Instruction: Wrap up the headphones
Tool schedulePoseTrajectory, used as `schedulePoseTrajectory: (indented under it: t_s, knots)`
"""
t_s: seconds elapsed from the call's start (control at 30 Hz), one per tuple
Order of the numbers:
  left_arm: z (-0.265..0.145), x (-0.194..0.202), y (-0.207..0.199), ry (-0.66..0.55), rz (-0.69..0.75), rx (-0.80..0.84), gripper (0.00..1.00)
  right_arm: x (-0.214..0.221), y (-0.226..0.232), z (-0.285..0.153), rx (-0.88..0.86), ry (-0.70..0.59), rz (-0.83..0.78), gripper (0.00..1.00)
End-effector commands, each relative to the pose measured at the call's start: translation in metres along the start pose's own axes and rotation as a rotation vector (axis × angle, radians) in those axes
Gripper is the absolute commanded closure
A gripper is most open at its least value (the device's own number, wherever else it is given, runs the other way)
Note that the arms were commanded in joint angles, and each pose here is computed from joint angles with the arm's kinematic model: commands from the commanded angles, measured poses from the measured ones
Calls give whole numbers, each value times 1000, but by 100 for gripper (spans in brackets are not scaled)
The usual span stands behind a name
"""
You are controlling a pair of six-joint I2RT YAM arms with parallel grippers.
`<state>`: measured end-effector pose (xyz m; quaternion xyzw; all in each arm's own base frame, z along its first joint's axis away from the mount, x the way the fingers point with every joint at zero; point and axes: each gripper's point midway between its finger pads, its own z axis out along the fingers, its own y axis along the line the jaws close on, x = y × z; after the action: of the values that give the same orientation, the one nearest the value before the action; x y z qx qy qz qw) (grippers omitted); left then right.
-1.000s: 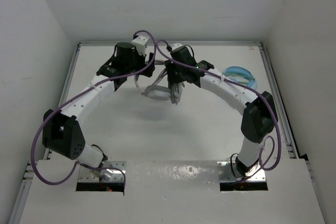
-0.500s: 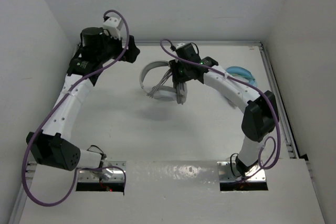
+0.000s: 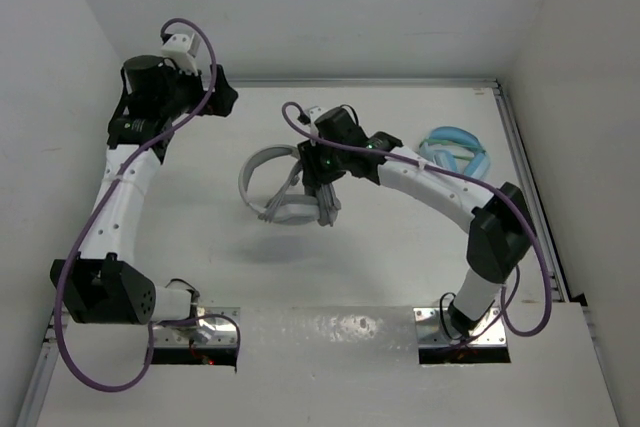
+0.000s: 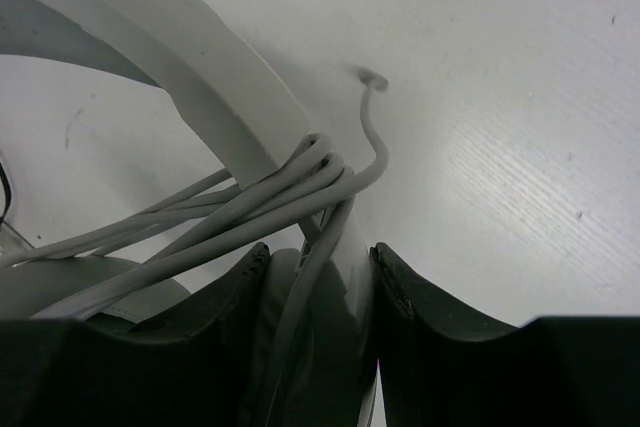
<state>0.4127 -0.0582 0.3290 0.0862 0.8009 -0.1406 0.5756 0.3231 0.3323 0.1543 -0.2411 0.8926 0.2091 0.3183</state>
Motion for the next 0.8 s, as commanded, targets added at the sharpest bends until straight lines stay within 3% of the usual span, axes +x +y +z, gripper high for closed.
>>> schedulePoseTrajectory:
  t_s: [0.0,0.33,0.57,0.77]
  knots:
    - [1,-5,-11,-43,-1,64,0,-30,2,-26,-45,-144,50,100]
    - [11,25,-19,-4,-29,127,0,43,-66,-2,-11,-55,266,100]
    - [12,30,-17,0,-31,121,0,43,-109,-1,108,-108,341,100]
    - [13,34,-17,4,-33,122,0,44,-160,13,189,-157,508,100]
